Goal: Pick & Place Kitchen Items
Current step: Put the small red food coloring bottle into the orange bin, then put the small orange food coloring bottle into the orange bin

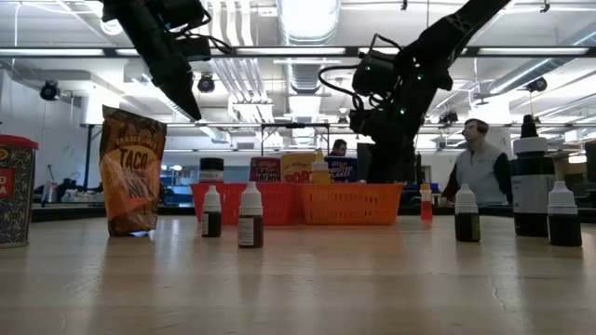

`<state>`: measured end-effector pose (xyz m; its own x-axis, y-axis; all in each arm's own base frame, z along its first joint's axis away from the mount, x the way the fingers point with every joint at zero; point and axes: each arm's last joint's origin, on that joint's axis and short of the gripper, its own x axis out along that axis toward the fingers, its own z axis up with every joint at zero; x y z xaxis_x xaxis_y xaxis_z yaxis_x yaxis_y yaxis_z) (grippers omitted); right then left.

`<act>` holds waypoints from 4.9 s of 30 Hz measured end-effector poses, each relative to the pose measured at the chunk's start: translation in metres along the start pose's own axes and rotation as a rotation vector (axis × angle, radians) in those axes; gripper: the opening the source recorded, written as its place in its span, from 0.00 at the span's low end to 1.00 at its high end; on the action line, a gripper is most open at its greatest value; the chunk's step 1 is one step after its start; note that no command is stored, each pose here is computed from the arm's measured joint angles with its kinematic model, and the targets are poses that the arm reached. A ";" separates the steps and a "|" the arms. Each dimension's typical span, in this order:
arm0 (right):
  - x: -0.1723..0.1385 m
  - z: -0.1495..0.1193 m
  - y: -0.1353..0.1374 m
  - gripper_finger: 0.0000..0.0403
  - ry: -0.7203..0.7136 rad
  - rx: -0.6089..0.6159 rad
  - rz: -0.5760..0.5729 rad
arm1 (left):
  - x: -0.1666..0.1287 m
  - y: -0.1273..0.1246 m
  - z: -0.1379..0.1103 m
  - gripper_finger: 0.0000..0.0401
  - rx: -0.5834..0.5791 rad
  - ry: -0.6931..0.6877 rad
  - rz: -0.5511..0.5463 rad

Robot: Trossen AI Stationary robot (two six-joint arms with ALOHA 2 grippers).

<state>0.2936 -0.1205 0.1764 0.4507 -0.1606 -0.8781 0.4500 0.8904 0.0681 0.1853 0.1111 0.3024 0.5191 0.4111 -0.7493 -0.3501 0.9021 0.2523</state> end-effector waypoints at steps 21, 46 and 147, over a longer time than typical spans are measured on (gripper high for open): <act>0.015 -0.002 -0.004 0.19 0.057 0.008 0.002 | 0.000 0.000 0.000 0.65 0.000 0.000 0.000; -0.015 0.023 0.000 0.33 0.156 -0.011 0.019 | 0.000 0.000 0.000 0.65 0.000 0.000 0.000; -0.032 -0.022 -0.060 0.18 0.255 0.340 -0.193 | 0.000 0.000 0.000 0.65 0.000 0.000 0.000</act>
<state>0.2351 -0.1592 0.1896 0.1489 -0.1623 -0.9754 0.7532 0.6578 0.0055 0.1853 0.1111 0.3024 0.5190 0.4110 -0.7495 -0.3500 0.9021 0.2523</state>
